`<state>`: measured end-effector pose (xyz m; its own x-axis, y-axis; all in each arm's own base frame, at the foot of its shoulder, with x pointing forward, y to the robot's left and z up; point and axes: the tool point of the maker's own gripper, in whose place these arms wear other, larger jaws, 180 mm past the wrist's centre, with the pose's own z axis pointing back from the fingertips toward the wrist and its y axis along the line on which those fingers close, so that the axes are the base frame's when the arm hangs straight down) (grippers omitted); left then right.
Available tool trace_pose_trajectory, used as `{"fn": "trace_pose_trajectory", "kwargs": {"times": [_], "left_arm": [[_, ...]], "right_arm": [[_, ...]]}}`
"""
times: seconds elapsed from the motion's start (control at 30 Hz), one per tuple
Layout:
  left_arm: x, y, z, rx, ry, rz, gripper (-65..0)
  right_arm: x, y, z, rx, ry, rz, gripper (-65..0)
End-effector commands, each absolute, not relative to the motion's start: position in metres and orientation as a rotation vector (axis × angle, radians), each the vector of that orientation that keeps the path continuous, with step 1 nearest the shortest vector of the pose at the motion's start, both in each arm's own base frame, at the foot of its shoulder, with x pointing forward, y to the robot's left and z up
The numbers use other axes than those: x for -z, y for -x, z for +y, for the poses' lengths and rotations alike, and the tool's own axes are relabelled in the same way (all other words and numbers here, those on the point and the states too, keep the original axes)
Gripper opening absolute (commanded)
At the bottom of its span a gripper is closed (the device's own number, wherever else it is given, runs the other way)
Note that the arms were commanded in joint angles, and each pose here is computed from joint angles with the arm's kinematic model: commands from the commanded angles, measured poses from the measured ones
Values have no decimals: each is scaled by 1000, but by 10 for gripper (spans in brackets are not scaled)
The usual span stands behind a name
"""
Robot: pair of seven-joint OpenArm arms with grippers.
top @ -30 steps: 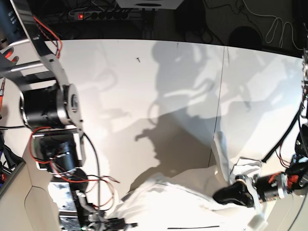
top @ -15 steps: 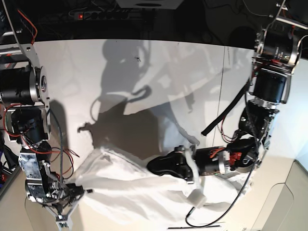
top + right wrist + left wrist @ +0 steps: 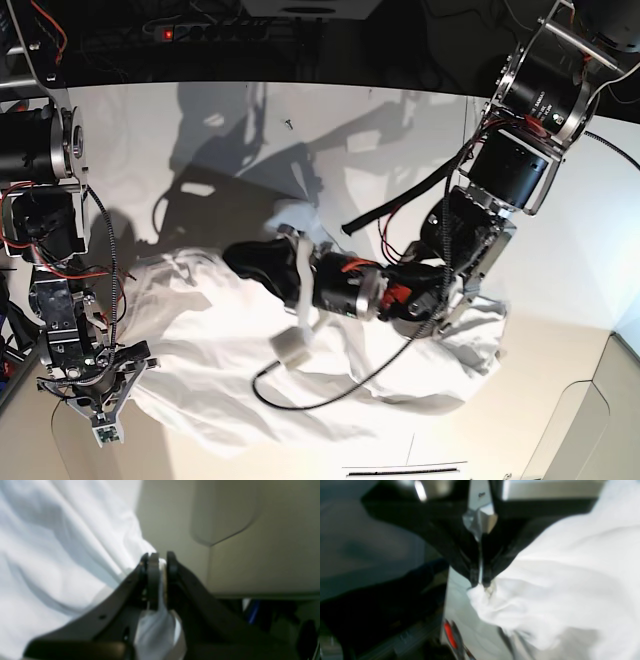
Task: Layout the t-shirt on the table in an organized manner, then fold the t-shirt properly
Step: 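Lower the white t-shirt onto the table with both grippers, draping it flat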
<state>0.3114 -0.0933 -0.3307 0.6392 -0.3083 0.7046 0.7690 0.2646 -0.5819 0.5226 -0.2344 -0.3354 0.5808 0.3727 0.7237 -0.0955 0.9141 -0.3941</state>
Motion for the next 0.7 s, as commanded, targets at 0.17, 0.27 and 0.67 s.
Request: {"fn": "trace_pose_trajectory", "kwargs": {"times": [0.17, 0.27, 0.67], "left_arm": [[303, -309, -124, 814, 1157, -556, -650], [307, -310, -127, 841, 1119, -566, -576], [287, -365, -94, 708, 1042, -767, -298]], "right_arm": [[292, -544, -247, -308, 446, -1033, -650], [290, -544, -250, -305, 463, -1035, -650], [284, -539, -280, -260, 482, -1041, -335]]}}
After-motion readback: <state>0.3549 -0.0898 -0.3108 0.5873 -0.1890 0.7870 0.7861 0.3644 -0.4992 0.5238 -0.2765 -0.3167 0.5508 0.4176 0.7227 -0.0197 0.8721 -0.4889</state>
